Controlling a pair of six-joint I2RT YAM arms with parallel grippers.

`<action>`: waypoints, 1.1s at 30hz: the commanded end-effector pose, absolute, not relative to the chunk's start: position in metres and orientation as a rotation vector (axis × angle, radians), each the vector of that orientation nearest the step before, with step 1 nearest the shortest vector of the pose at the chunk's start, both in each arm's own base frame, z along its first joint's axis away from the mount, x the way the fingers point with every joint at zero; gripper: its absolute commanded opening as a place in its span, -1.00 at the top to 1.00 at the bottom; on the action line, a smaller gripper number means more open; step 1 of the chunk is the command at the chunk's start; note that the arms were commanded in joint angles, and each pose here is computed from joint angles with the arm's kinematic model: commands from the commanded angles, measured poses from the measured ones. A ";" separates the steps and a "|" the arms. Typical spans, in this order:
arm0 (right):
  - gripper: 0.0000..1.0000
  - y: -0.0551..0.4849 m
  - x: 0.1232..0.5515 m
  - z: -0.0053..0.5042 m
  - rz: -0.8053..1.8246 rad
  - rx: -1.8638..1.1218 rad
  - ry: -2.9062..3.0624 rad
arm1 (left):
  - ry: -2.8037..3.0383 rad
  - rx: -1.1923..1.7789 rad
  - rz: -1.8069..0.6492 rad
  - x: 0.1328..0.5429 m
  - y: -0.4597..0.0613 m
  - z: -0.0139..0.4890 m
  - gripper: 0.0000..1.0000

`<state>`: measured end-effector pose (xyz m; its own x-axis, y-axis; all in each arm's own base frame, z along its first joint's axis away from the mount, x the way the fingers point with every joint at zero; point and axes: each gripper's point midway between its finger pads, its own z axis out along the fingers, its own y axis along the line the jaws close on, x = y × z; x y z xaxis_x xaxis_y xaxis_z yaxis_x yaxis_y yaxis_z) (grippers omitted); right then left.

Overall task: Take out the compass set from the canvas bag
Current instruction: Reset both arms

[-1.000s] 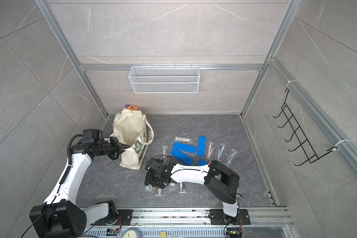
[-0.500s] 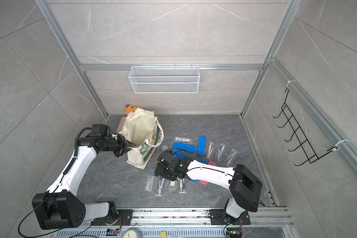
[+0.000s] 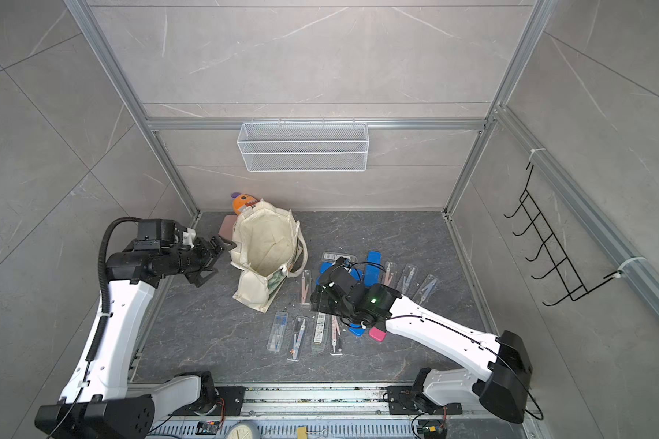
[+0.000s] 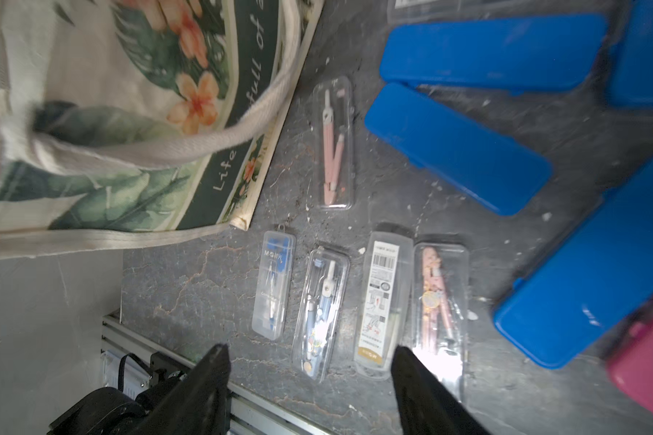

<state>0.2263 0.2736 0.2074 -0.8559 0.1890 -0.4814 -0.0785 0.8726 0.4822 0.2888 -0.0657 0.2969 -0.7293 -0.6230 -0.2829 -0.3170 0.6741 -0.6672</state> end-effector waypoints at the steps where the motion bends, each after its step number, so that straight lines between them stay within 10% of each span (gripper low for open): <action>1: -0.42 0.226 0.242 0.247 0.470 0.104 2.338 | 2.326 -0.623 -0.587 0.276 -0.039 0.313 -0.99; 9: -1.00 0.137 0.251 0.310 0.120 0.260 2.076 | 2.092 -0.383 -0.285 0.263 -0.007 0.356 -0.99; 15: -1.00 0.100 0.256 0.330 -0.080 0.353 1.908 | 1.975 -0.455 -0.069 0.257 0.028 0.378 -0.99; 33: -1.00 -0.011 0.252 0.181 -0.535 0.436 1.913 | 1.976 -0.536 0.248 0.295 0.071 0.195 -0.96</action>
<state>0.2371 -0.0166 0.1969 -0.3421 0.0534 -0.9382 0.5553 0.8169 -0.1560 0.2708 0.0563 0.1711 -0.4859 -0.3001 -0.8209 -0.4297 0.8999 -0.0746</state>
